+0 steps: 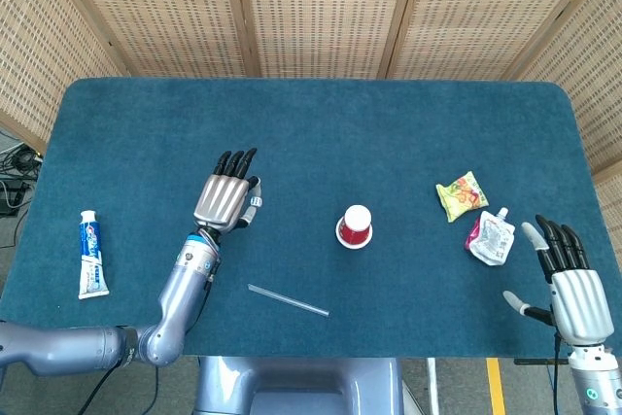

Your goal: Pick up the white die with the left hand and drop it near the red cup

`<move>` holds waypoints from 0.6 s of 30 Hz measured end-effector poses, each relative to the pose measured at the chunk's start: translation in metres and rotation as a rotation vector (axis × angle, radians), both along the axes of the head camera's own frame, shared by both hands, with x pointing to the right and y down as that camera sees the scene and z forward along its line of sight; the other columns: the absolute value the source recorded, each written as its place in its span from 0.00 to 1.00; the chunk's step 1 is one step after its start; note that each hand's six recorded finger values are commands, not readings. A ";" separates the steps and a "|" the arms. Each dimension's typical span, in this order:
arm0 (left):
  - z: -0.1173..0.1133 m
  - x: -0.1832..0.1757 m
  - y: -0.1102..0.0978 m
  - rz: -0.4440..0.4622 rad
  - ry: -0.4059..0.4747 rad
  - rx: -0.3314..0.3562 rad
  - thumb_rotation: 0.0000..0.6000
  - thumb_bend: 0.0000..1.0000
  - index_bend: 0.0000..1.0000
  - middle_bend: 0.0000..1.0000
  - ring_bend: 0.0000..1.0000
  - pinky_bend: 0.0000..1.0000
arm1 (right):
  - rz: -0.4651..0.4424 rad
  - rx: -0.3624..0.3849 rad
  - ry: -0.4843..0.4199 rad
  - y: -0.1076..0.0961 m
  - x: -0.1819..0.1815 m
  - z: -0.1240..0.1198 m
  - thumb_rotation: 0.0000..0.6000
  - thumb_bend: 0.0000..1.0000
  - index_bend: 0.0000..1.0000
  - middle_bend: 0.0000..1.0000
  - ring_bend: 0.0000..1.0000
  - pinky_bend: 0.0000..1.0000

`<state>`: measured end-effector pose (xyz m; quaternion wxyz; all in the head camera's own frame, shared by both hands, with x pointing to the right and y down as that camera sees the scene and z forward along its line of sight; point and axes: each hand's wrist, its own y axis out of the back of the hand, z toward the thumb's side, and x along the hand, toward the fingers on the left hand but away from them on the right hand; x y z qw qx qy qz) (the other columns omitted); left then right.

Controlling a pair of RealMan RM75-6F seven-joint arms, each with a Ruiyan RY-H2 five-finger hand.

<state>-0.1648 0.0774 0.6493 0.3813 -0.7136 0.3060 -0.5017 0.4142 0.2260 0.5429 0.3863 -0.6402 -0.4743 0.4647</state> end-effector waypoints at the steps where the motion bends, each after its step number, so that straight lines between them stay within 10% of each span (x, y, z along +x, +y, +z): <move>1: -0.001 0.001 0.000 0.004 0.009 0.001 1.00 0.31 0.48 0.00 0.00 0.00 | 0.000 -0.001 0.000 0.000 0.000 0.000 1.00 0.09 0.04 0.00 0.00 0.00; 18: -0.003 0.001 0.002 0.019 0.018 0.016 1.00 0.21 0.19 0.00 0.00 0.00 | 0.000 -0.005 0.003 0.000 0.001 0.000 1.00 0.09 0.04 0.00 0.00 0.00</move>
